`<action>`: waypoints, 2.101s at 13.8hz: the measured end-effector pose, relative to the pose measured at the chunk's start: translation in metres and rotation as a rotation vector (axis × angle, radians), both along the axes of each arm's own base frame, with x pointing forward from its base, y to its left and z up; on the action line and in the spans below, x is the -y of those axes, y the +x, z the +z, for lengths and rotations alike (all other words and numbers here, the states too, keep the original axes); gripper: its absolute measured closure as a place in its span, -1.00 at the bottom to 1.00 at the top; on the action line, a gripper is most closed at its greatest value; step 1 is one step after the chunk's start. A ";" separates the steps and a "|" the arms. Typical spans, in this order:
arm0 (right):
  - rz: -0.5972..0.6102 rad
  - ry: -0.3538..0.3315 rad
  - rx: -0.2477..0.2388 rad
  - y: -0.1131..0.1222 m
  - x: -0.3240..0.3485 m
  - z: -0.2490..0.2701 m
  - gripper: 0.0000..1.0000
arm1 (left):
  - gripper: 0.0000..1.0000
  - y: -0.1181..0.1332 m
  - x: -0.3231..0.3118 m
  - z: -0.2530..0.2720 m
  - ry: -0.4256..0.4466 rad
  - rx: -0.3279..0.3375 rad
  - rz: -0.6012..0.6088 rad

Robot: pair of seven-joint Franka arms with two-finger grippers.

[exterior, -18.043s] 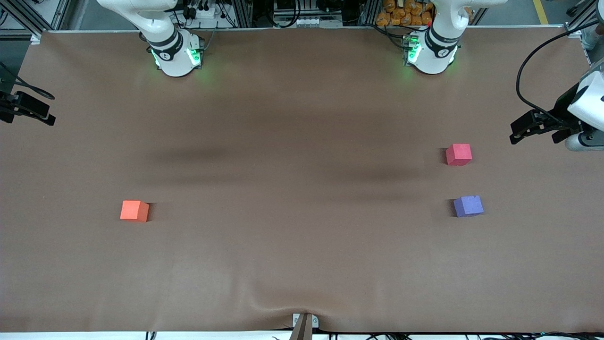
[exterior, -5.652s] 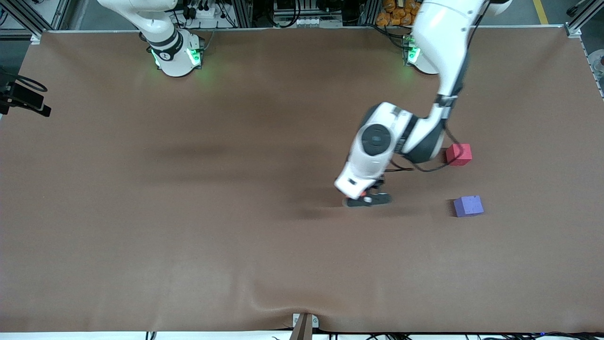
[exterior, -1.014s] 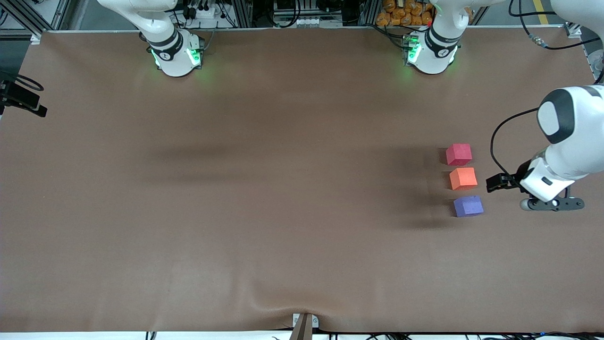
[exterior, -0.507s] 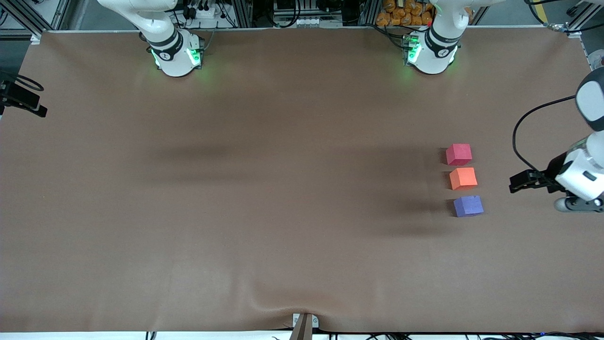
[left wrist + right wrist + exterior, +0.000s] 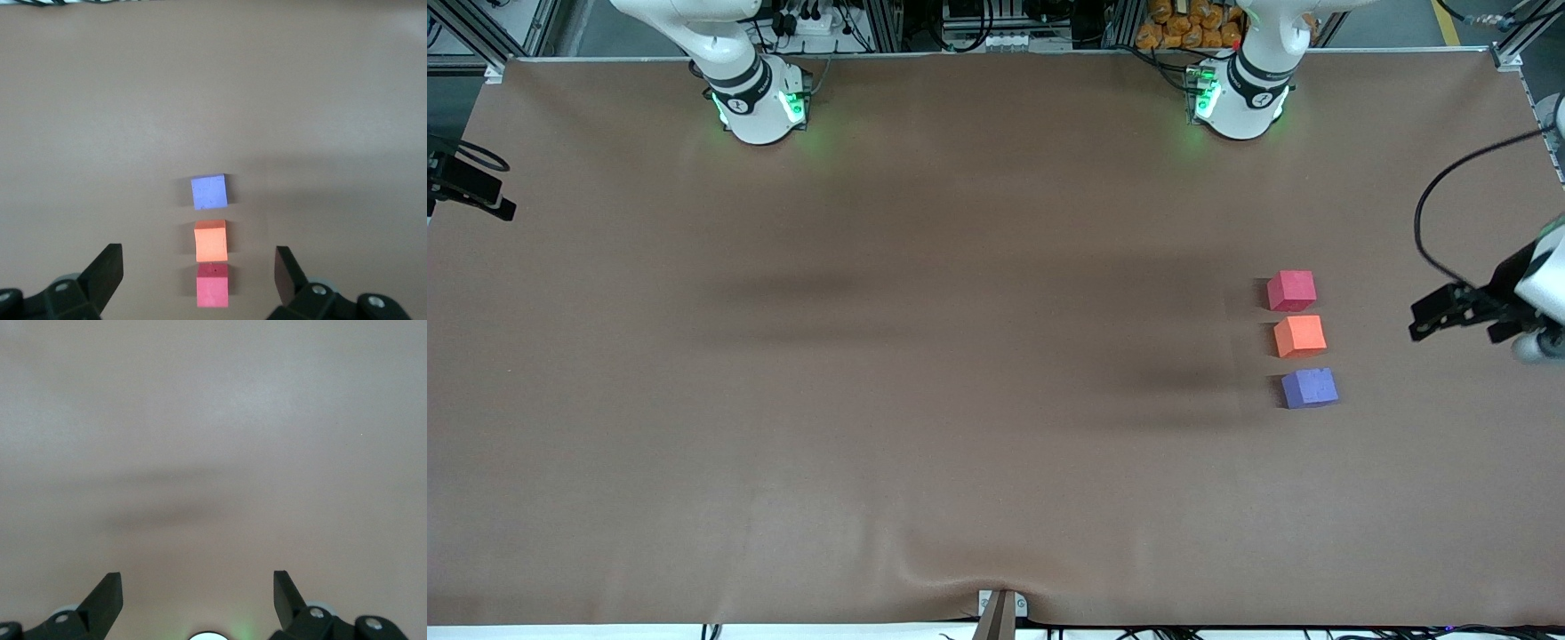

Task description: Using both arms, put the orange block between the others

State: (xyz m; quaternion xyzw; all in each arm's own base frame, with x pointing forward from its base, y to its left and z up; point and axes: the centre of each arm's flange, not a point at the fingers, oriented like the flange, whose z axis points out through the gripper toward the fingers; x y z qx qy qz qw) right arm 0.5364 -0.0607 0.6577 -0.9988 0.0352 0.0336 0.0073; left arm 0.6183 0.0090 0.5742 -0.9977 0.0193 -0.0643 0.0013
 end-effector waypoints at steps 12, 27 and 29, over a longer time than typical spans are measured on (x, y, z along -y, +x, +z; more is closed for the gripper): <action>0.000 0.000 0.000 0.000 0.000 0.000 -1.00 | -1.00 -0.063 0.014 0.088 0.000 -0.026 -0.002; 0.000 0.000 0.000 0.000 0.000 0.000 -1.00 | -1.00 -0.061 0.014 0.080 0.005 -0.055 0.014; 0.000 0.000 0.000 0.000 0.000 0.000 -1.00 | -1.00 -0.061 0.013 0.079 0.005 -0.057 0.016</action>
